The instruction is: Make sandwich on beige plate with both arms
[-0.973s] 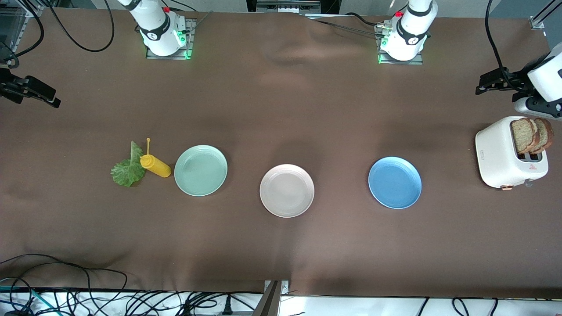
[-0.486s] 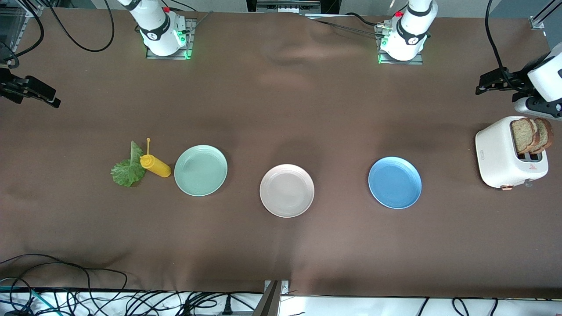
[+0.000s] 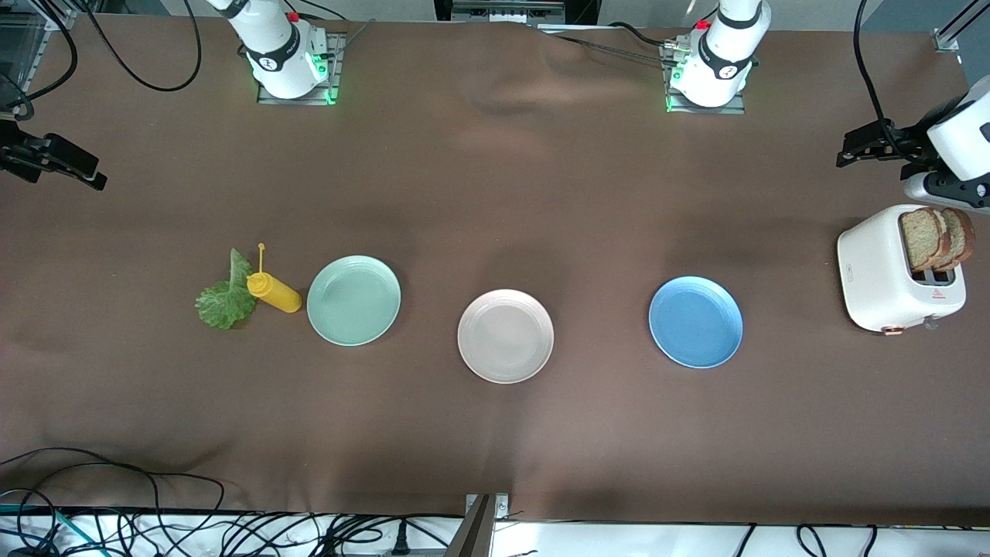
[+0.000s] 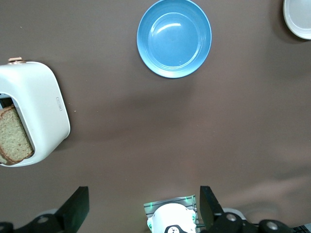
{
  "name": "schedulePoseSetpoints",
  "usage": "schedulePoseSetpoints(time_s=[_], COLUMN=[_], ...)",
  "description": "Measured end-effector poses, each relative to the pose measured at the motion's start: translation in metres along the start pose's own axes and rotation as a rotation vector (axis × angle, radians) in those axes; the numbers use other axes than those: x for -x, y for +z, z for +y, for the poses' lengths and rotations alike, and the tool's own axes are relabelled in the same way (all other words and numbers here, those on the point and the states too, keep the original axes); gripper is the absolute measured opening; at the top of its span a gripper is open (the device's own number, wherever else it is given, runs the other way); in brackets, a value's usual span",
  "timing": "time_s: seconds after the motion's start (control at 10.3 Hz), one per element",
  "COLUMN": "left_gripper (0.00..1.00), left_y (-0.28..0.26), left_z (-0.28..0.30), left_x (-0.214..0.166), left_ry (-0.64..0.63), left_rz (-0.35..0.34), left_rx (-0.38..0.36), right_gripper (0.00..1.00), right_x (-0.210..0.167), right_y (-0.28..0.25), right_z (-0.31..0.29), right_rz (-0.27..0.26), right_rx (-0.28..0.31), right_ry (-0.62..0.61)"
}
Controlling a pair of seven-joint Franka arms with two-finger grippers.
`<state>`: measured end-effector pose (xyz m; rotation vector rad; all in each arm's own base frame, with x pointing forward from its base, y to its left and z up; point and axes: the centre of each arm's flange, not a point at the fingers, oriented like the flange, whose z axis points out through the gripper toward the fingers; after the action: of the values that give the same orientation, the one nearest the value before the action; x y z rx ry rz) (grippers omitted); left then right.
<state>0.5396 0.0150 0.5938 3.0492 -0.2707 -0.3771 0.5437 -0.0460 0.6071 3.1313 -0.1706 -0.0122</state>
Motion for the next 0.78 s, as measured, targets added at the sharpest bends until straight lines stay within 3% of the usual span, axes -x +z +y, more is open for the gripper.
schedulePoseSetpoints(time_s=[0.58, 0.78], left_gripper=[1.0, 1.0], left_y=[0.0004, 0.0039], left_z=[0.0, -0.0076], left_x=[-0.0001, 0.0006], left_ry=[0.0, -0.014], left_rz=[-0.001, -0.014], left_rx=[0.0, -0.035], right_gripper=[1.0, 1.0], right_x=[0.0, 0.0], right_y=[0.0, 0.0], right_z=[0.0, 0.0001], right_rz=[0.0, 0.0], right_rx=[0.0, 0.0], right_ry=[0.0, 0.0])
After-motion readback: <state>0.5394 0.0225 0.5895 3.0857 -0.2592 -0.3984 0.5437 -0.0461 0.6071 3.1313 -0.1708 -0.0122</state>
